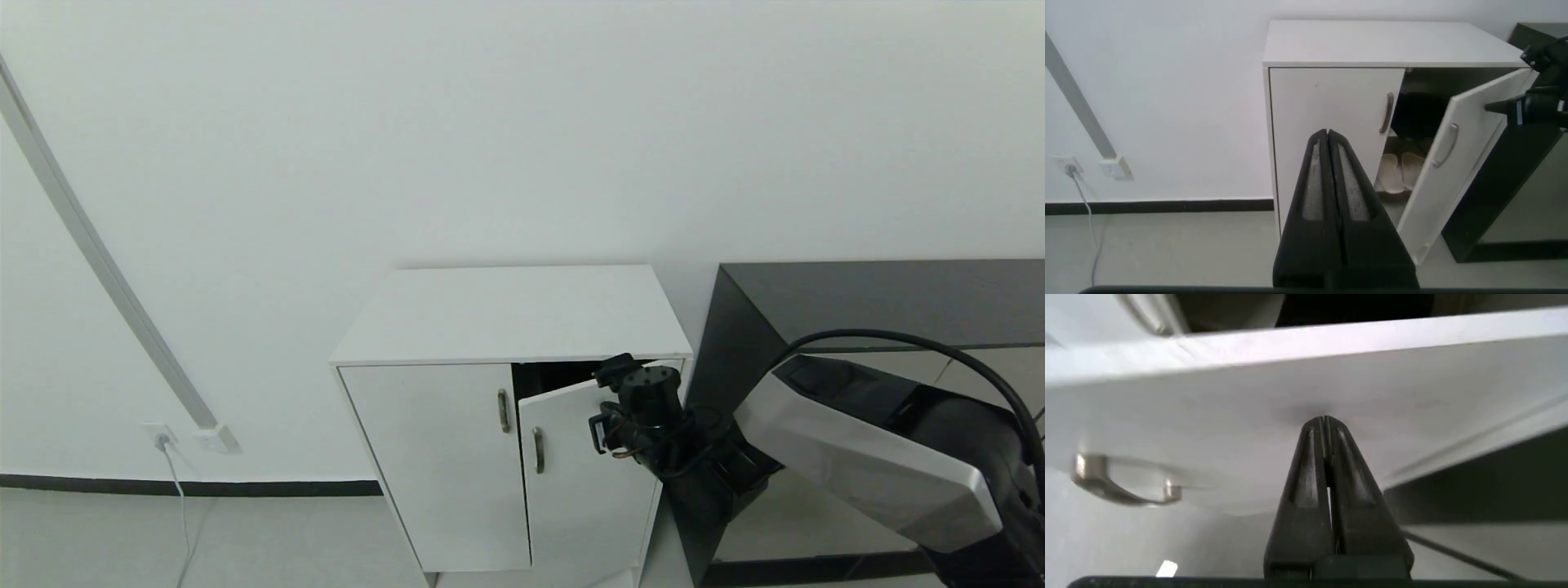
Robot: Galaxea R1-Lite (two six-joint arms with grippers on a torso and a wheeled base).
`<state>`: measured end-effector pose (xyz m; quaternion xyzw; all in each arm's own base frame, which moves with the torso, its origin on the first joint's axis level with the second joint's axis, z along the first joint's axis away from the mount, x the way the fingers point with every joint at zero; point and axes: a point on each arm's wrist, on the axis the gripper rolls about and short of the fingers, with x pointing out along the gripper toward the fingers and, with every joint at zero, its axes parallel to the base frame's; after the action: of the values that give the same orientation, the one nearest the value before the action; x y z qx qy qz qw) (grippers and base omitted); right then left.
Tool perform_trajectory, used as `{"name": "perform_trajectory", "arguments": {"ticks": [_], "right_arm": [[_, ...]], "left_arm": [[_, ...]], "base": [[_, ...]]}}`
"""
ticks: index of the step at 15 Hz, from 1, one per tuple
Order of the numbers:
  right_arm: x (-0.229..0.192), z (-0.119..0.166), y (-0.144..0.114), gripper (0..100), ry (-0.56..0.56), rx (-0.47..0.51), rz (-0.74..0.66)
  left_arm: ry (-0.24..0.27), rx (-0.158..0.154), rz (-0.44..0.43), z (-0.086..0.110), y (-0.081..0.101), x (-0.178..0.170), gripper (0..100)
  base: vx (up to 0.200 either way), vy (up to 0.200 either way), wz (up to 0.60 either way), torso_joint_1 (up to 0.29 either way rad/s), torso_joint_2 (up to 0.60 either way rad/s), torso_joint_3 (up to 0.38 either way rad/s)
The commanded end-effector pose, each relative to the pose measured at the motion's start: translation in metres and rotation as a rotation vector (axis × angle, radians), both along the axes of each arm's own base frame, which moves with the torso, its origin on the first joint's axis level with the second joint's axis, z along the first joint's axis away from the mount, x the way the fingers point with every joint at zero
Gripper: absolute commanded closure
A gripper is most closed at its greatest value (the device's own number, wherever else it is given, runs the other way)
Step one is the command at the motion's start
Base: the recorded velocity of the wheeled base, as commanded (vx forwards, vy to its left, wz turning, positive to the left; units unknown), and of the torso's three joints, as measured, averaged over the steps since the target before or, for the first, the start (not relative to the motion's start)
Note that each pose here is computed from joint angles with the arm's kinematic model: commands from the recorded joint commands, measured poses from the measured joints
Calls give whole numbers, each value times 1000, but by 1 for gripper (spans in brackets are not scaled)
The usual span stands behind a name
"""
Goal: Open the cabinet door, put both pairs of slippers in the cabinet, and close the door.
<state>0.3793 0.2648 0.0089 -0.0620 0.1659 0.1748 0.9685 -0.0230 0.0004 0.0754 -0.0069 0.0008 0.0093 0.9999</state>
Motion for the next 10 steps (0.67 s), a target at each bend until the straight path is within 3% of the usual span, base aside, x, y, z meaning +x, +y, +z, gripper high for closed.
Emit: {"name": "perform_trajectory", "arguments": {"ticks": [1, 10], "right_arm": [[13, -6, 0, 100, -22, 28, -6], [37, -13, -7, 100, -60, 56, -45]], "left_arm": [[1, 0, 1, 0, 0, 0, 100], [1, 0, 1, 0, 0, 0, 100]], "base": [[0, 0, 0, 0, 0, 0], [0, 0, 0, 0, 0, 0]]}}
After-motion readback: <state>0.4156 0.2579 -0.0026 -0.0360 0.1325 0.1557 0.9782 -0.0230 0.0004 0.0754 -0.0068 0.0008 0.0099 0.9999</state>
